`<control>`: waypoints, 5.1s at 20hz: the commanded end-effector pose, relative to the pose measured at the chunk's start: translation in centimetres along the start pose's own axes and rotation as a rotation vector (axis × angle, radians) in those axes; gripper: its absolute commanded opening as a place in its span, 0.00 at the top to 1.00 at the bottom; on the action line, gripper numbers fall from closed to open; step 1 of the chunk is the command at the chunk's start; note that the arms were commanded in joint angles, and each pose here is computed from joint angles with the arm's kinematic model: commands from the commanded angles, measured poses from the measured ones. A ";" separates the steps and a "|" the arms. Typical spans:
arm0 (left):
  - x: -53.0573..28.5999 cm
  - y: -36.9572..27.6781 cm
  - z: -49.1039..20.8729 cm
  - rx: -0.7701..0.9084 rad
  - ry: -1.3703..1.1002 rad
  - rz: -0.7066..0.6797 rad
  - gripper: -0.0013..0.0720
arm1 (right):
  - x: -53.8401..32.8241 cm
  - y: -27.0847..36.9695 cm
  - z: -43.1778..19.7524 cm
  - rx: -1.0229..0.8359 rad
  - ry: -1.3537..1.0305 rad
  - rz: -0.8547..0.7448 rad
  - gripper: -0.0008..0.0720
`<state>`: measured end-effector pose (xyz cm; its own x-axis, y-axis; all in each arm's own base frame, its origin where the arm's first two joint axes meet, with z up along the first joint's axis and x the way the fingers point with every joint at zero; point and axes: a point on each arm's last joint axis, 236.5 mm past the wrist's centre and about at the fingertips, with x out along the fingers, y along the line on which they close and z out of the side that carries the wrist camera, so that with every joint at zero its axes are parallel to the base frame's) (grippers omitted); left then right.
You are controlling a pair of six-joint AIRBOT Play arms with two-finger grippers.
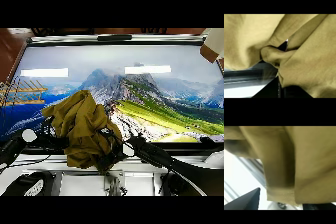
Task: Fold the shirts.
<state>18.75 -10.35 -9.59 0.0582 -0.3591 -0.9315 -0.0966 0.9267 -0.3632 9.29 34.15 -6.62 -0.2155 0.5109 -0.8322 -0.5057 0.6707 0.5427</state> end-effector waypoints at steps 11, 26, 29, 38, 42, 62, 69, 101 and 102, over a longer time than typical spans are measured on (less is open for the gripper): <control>-6.1 -3.9 4.9 0.189 -0.186 -0.048 0.91 | -6.7 0.9 2.6 -0.121 -0.083 -0.177 0.14; -6.6 -4.2 5.3 0.196 -0.204 -0.051 0.91 | 1.9 -1.8 2.4 -0.034 -0.005 -0.333 0.90; -9.0 -6.2 7.1 0.221 -0.274 -0.093 0.91 | -4.6 -2.2 6.0 -0.210 -0.109 -0.498 0.90; -54.6 -29.2 3.8 0.682 -1.377 -0.805 0.91 | -51.6 14.0 12.3 -0.433 -1.346 -0.438 0.90; -60.2 -30.3 -1.4 0.783 -1.495 -0.838 0.91 | -56.2 15.8 9.3 -0.435 -1.419 -0.326 0.90; -18.8 -3.9 15.5 0.577 -0.632 0.270 0.01 | -19.2 -3.3 20.9 -0.344 -0.199 -0.765 0.90; -13.9 -7.8 11.7 0.869 -0.446 0.145 0.01 | -20.8 -5.8 21.6 -0.271 -0.219 -0.778 0.90; -8.4 -12.6 16.8 0.704 -0.476 0.032 0.91 | -14.9 -10.1 12.4 0.030 0.096 -0.803 0.15; -8.3 -12.6 16.7 0.705 -0.470 0.032 0.91 | -15.1 -11.3 11.9 0.027 0.126 -0.826 0.15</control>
<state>36.78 -17.15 3.41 0.5193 -0.3910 -0.7599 0.5256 0.8472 -0.0768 28.87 27.11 3.22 0.1679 -0.1461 -0.9749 -0.5044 0.8369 -0.2123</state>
